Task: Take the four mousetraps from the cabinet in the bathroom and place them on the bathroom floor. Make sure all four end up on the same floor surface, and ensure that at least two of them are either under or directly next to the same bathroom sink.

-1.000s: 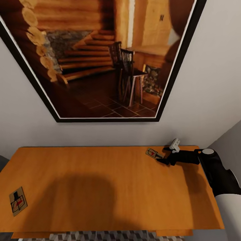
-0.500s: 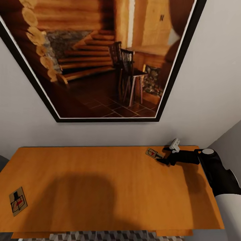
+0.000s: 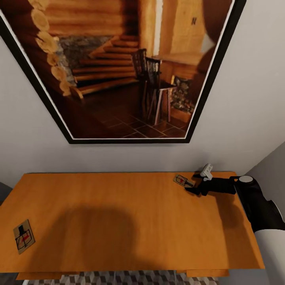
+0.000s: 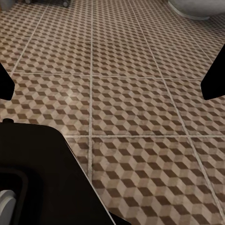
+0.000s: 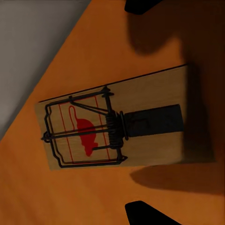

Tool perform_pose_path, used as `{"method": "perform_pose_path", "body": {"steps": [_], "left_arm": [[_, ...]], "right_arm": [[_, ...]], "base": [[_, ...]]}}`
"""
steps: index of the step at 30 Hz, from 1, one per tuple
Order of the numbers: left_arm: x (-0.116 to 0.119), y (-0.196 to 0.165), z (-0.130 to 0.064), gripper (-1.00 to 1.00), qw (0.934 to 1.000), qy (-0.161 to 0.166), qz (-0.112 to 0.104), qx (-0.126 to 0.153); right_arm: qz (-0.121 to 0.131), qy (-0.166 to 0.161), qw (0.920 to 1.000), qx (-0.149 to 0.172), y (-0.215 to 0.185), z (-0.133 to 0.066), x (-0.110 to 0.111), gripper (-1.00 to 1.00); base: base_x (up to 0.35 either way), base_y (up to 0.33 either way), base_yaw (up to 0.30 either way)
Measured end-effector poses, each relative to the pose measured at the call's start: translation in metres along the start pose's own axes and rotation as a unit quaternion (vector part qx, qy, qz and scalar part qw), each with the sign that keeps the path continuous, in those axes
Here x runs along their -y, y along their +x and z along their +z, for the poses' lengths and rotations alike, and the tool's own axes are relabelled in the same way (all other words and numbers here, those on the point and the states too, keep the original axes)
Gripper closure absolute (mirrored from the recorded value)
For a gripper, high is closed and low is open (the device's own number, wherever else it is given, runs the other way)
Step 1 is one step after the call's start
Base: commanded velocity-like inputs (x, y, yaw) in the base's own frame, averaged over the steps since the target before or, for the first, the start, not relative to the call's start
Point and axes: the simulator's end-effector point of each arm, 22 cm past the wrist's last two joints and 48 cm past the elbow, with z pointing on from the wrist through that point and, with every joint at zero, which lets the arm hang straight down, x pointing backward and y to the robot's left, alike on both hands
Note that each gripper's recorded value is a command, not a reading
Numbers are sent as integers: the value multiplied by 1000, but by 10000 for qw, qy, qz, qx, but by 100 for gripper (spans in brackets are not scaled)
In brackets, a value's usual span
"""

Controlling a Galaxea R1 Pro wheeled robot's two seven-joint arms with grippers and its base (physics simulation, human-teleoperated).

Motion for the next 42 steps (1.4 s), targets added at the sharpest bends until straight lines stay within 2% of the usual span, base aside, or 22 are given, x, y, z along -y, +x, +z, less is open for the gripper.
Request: {"method": "perform_pose_path", "body": {"steps": [11,19,42], "left_arm": [[0,0,0,-100,10000,0,0,1],[0,0,0,-100,10000,0,-1,6],[-1,0,0,-100,10000,-6,3,8]], "right_arm": [[-27,2,10000,2,0,1,0,-100],[-188,0,9998,56,0,2,0,-100],[-220,-2,9997,60,-1,4,-1,-100]], "base": [[0,0,0],[0,0,0],[0,1,0]]}}
